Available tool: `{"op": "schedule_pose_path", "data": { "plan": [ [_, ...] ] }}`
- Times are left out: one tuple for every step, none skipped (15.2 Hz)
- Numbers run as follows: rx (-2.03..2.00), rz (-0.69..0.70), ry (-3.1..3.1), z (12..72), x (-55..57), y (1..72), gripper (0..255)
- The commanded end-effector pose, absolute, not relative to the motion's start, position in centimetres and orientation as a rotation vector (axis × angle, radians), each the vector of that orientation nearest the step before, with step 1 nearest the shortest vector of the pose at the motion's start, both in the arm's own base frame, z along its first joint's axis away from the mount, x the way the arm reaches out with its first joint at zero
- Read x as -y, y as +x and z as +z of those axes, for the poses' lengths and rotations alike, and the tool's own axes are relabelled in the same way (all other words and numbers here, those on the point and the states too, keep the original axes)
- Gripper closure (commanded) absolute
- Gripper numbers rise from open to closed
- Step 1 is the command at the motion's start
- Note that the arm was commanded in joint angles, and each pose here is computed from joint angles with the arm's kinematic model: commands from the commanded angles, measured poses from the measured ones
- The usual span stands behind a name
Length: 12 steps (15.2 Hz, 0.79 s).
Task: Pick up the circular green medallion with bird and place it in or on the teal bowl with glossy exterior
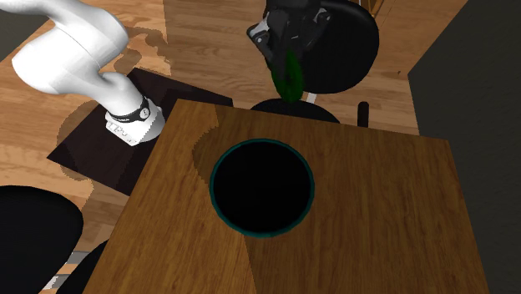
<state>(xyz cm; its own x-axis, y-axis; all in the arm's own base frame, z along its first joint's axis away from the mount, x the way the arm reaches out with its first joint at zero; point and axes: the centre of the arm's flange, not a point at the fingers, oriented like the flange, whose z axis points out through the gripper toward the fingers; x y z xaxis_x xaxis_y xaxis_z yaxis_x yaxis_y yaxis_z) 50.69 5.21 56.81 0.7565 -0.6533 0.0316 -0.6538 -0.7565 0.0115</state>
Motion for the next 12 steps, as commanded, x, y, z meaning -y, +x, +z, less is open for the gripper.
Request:
{"op": "schedule_pose_path", "data": {
  "plan": [
    [1.088,0.039,2.924,57.9,-5.2,50.7,255],
    [1.088,0.039,2.924,58.4,-5.2,50.7,255],
    [1.088,0.039,2.924,58.9,-5.2,50.7,255],
    [1.088,0.039,2.924,59.0,-5.2,50.7,255],
    [1.088,0.039,2.924,59.1,-3.9,50.9,255],
    [1.088,0.039,2.924,59.3,-2.6,51.0,255],
    [1.088,0.039,2.924,59.4,-1.3,51.2,255],
    [1.088,0.039,2.924,59.5,0.0,51.4,255],
    [1.088,0.039,2.924,59.6,1.3,51.6,255],
    [1.088,0.039,2.924,59.8,2.6,51.8,255],
    [1.088,0.039,2.924,59.9,4.0,52.0,255],
    [1.088,0.039,2.924,60.0,5.3,52.1,255]
  ]
}}
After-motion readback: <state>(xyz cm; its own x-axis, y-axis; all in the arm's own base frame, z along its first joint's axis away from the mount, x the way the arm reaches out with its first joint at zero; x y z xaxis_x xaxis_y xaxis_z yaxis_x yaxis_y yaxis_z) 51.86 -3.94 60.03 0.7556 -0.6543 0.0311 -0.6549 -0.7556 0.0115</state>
